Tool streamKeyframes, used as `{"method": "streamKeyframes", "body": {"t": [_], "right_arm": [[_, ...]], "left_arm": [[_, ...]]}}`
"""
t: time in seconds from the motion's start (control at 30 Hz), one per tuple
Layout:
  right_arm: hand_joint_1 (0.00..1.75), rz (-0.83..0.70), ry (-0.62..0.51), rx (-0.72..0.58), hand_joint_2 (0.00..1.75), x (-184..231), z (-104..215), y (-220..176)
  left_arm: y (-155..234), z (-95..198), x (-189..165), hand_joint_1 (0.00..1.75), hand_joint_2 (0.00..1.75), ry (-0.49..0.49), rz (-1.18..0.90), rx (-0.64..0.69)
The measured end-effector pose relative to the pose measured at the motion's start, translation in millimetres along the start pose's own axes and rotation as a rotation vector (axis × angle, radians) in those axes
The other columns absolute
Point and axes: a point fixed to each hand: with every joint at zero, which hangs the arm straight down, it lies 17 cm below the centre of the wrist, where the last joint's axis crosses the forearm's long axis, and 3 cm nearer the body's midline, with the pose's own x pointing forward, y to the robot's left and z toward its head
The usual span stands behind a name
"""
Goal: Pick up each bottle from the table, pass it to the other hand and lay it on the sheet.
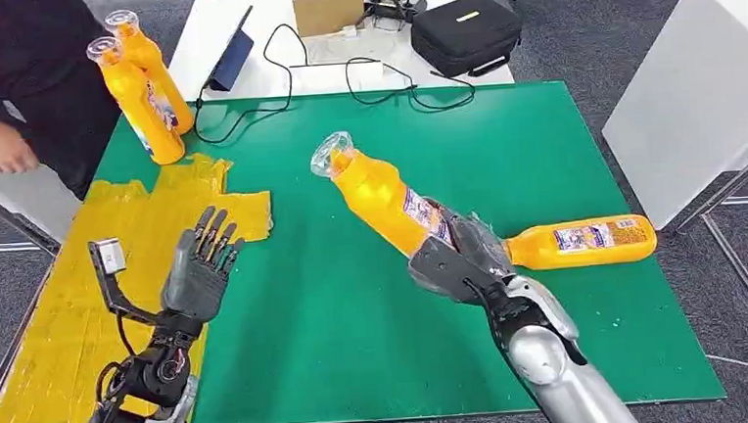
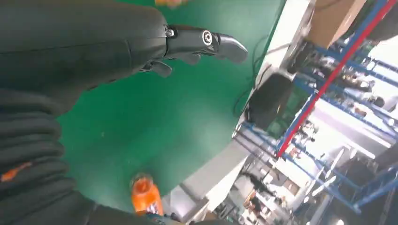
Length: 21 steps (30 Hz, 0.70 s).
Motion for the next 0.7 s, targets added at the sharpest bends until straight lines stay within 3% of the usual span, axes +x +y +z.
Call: {"method": "streamKeyframes", "body": {"t": [0.4,0.7], "right_arm": [[1.75,-0.02,0.048,-0.029,1.75,2.3,2.0,-3.3],[1.75,-0.021,0.073,0.018,1.75,7.1,-2.9,20.4]], "left_arm": [[-48.0,-1.4,-11.8,0.0,1.75,0.012,0.044,-0.092],[-89.1,2.0,-8.6,0.0,1.75,-0.004,0.044,-0.177]]}}
